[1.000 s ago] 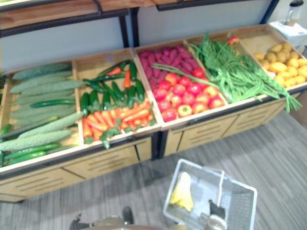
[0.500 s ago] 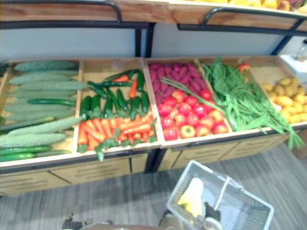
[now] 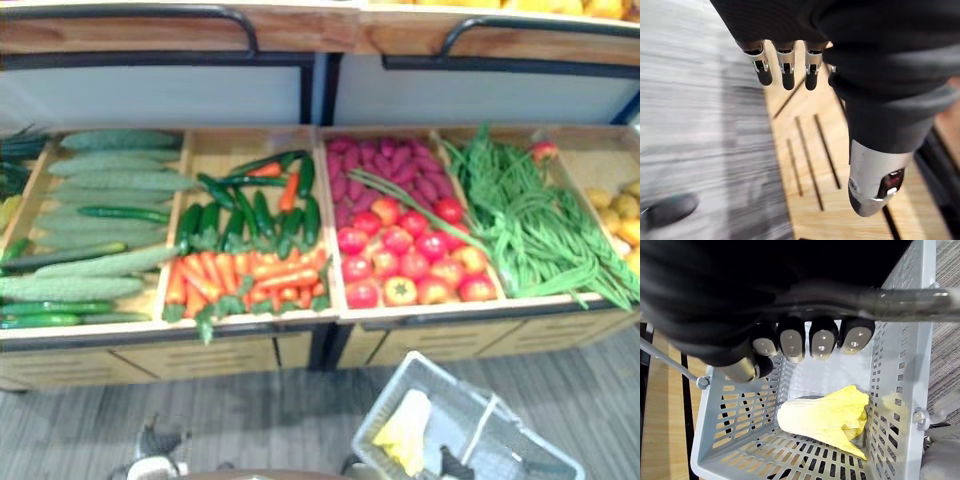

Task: Pick vegetable in the basket

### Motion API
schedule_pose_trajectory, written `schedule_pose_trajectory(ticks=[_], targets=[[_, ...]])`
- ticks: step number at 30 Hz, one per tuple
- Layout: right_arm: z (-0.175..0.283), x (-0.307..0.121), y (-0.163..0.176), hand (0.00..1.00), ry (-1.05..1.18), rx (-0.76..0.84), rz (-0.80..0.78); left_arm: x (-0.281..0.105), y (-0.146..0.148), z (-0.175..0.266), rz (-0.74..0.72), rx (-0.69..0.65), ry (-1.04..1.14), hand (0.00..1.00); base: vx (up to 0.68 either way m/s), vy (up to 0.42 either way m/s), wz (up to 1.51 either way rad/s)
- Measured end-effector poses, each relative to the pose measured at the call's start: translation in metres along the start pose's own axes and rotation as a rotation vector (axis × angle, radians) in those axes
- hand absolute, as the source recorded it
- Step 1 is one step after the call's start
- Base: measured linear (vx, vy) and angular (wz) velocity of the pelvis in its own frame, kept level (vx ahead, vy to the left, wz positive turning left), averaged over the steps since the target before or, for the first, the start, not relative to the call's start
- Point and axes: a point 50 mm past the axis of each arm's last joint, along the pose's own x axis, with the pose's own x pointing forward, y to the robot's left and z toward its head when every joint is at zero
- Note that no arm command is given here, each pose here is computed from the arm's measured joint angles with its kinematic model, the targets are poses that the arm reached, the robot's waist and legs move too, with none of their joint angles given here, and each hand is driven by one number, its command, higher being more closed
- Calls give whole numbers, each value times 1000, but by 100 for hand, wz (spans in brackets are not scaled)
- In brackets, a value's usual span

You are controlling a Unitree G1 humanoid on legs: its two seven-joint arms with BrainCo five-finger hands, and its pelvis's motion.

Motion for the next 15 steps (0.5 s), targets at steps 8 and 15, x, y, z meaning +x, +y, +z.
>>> schedule_pose_trajectory(ticks=[8, 15], targets=[[4, 2, -7, 100, -28, -62, 2, 3, 58, 93, 238, 62, -542, 0, 35, 16, 4], [8, 5, -10, 100, -46, -100, 6, -14, 65, 133, 278, 161, -822, 0, 24, 8, -8]])
